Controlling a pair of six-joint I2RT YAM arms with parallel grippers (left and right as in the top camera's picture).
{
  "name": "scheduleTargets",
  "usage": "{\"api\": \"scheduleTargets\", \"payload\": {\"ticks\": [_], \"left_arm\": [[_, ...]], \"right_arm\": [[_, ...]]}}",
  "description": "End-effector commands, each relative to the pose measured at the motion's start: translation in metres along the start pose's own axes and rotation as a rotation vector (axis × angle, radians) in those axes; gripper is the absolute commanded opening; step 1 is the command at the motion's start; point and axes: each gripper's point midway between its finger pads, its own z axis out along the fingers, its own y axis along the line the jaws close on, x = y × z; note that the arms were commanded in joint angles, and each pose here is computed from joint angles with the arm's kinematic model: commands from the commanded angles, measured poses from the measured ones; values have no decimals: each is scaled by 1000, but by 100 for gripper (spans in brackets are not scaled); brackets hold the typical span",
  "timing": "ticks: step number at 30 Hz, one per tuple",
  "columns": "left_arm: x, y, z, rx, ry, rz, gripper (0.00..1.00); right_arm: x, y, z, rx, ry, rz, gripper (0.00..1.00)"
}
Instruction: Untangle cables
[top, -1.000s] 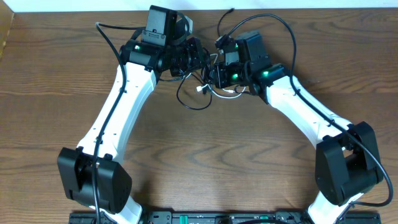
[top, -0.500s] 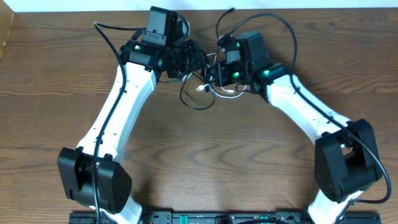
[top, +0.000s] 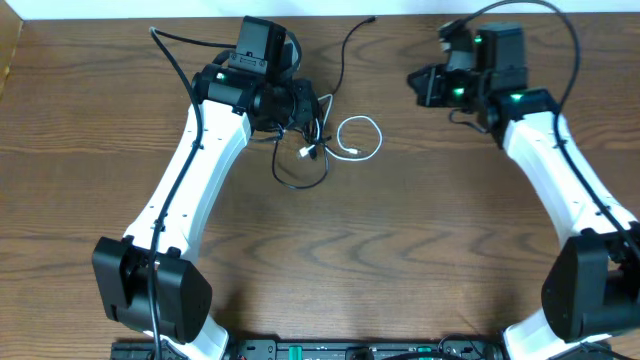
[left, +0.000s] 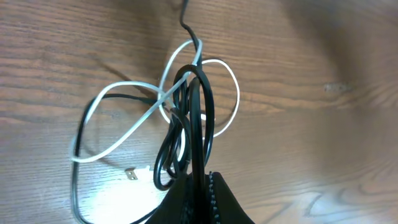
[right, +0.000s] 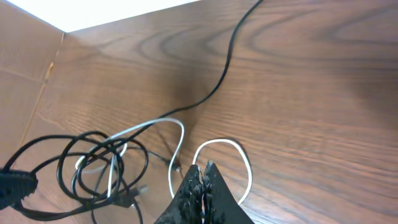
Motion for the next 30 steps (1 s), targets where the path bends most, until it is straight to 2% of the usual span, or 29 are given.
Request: {"api": "scheduleTargets", "payload": {"ticks": [1, 2, 3, 6, 8, 14, 19, 30], "left_arm": [[-3, -1, -9, 0, -23, 55, 8], [-3, -2, -9, 3, -24, 55, 8], [-3, -3, -9, 8, -24, 55, 8], [-3, -11, -10, 55, -17, 38, 8], [-3, -14, -10, 67, -16, 16, 8], [-1, -16, -10, 83, -6, -14, 8], [-1, -16, -10, 82, -4, -23, 8], [0, -16, -9, 81, 0, -26, 8]], "right_arm": [[-2, 14, -8, -71, 10, -39, 1], [1, 14, -7, -70, 21, -35, 1], [5, 15, -4, -72, 35, -33, 6], [20, 24, 7, -85, 84, -36, 29], [31, 35, 17, -101, 117, -51, 36], [61, 66, 39, -148, 190, -99, 35], [80, 77, 59, -101, 220, -82, 25], [106, 100, 86, -90, 242, -129, 25]]}}
